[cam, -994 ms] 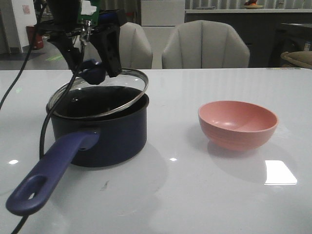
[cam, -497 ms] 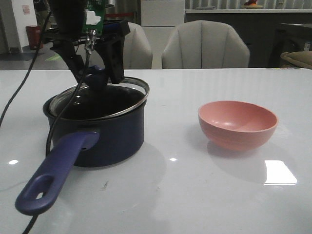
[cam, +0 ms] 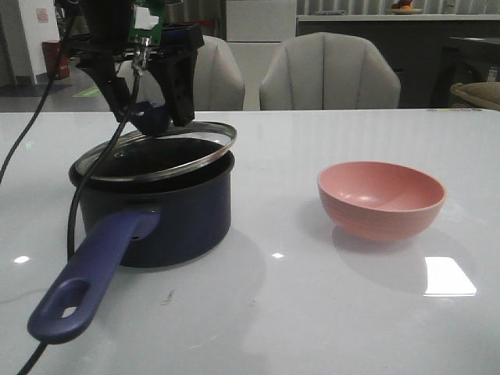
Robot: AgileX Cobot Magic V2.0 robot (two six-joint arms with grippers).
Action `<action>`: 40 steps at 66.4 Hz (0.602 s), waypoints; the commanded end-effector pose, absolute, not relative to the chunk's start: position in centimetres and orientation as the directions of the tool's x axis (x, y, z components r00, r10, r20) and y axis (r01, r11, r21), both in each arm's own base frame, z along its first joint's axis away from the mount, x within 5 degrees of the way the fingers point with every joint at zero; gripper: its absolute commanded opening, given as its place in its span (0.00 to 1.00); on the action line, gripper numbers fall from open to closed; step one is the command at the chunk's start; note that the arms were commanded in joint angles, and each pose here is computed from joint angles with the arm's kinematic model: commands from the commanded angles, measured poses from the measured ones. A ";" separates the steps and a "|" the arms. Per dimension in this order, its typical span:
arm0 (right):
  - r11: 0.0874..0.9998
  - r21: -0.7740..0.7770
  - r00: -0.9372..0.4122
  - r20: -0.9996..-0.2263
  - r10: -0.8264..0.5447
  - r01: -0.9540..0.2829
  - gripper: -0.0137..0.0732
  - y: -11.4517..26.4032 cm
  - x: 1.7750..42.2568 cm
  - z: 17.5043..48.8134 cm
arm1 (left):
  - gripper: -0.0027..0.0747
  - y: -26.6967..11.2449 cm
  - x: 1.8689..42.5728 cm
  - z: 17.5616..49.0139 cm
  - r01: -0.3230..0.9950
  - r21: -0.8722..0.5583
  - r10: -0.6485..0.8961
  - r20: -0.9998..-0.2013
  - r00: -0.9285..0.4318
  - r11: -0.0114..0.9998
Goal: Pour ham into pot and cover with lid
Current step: 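Lower the lid onto the saucepan rim, then release the knob and raise the left gripper away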
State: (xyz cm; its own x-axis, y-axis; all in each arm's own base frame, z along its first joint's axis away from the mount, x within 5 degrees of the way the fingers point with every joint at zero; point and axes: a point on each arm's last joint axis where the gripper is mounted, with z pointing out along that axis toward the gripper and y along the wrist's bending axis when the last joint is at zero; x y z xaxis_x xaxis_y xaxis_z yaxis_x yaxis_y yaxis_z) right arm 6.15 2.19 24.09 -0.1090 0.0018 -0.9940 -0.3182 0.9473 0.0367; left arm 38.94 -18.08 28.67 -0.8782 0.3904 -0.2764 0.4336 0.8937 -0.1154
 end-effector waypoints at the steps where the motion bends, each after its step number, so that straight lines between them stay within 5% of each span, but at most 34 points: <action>1: 0.950 0.026 -0.015 -1.000 0.022 -0.311 0.35 2.1 6.2 25.7 | 0.71 -18.0 37.9 31.9 0.448 -0.105 0.391 -0.338 -0.856 0.888; 27: 0.950 0.026 -0.015 -1.000 0.022 -0.311 0.35 2.1 6.2 25.7 | 0.72 -18.4 37.7 31.8 0.471 -0.024 0.437 -0.335 -0.835 0.882; 40: 0.950 0.026 -0.015 -1.000 0.022 -0.311 0.35 2.1 6.2 25.7 | 0.85 -18.4 37.9 31.4 0.471 -0.024 0.438 -0.327 -0.838 0.882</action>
